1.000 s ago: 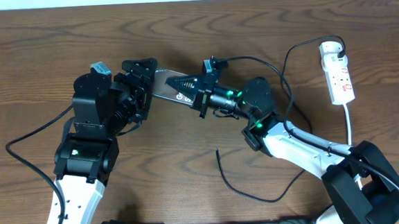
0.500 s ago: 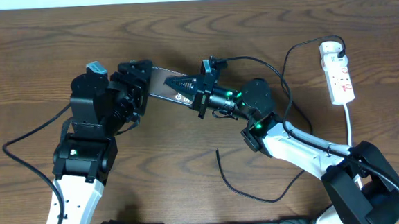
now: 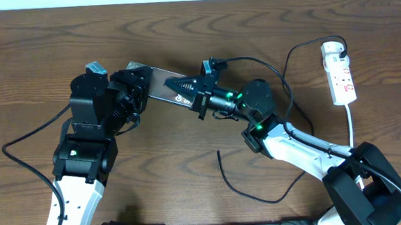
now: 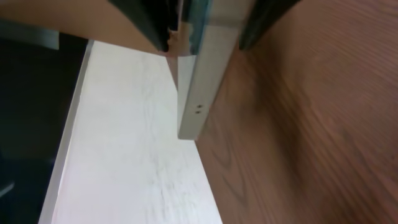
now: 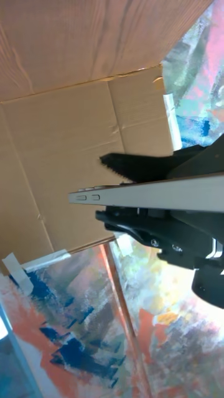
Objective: Plug charger to phone and switch on socket
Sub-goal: 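Rotate the phone with both grippers, turning its bottom edge toward the right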
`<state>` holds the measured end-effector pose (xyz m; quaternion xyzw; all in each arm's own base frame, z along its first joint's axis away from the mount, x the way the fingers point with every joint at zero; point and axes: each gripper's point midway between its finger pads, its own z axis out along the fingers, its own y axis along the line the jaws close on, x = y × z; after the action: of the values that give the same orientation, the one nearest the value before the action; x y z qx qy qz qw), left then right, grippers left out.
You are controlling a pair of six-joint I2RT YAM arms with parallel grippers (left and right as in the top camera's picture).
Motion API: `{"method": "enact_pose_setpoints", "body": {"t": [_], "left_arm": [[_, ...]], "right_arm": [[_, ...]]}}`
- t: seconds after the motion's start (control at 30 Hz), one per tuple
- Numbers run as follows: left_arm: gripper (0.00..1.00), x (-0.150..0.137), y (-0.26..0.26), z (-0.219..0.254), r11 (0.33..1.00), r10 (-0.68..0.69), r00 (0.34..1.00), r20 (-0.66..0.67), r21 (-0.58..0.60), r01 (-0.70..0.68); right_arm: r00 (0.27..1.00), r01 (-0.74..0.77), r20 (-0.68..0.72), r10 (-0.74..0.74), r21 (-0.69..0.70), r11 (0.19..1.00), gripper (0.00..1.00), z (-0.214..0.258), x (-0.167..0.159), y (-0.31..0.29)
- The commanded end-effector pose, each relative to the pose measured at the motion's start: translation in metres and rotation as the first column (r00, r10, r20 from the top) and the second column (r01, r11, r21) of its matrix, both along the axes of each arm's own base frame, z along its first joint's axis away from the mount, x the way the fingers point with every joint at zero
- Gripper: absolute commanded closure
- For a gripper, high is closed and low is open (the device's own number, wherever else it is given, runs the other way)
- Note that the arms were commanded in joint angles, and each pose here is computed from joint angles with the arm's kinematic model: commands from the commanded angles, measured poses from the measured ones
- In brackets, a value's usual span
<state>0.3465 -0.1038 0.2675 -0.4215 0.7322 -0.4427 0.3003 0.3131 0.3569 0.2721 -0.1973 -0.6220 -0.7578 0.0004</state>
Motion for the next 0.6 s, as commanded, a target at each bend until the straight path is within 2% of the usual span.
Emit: {"method": "enact_pose_setpoints", "body": {"t": [0.0, 0.1, 0.23, 0.57], "left_arm": [[0.77, 0.0021, 0.0023, 0.0021, 1.0, 0.004, 1.0, 0.011, 0.012, -0.004], [0.85, 0.0022, 0.0024, 0.0021, 1.0, 0.004, 1.0, 0.011, 0.013, -0.004], [0.91, 0.0022, 0.0025, 0.002, 1.0, 0.005, 1.0, 0.011, 0.013, -0.005], [0.92, 0.0022, 0.0026, 0.002, 1.0, 0.005, 1.0, 0.011, 0.013, -0.005]], "right_arm": [[0.999, -0.03, 0.038, 0.029, 0.035, 0.999, 0.99, 0.02, -0.0102, 0.0074], [0.999, -0.031, 0.038, 0.03, 0.035, 0.999, 0.99, 0.0199, -0.0106, 0.0077], [0.999, -0.032, 0.038, 0.031, 0.035, 0.999, 0.99, 0.0199, -0.0108, 0.0079], [0.999, -0.035, 0.038, 0.033, 0.035, 0.999, 0.99, 0.0199, -0.0118, 0.0087]]}}
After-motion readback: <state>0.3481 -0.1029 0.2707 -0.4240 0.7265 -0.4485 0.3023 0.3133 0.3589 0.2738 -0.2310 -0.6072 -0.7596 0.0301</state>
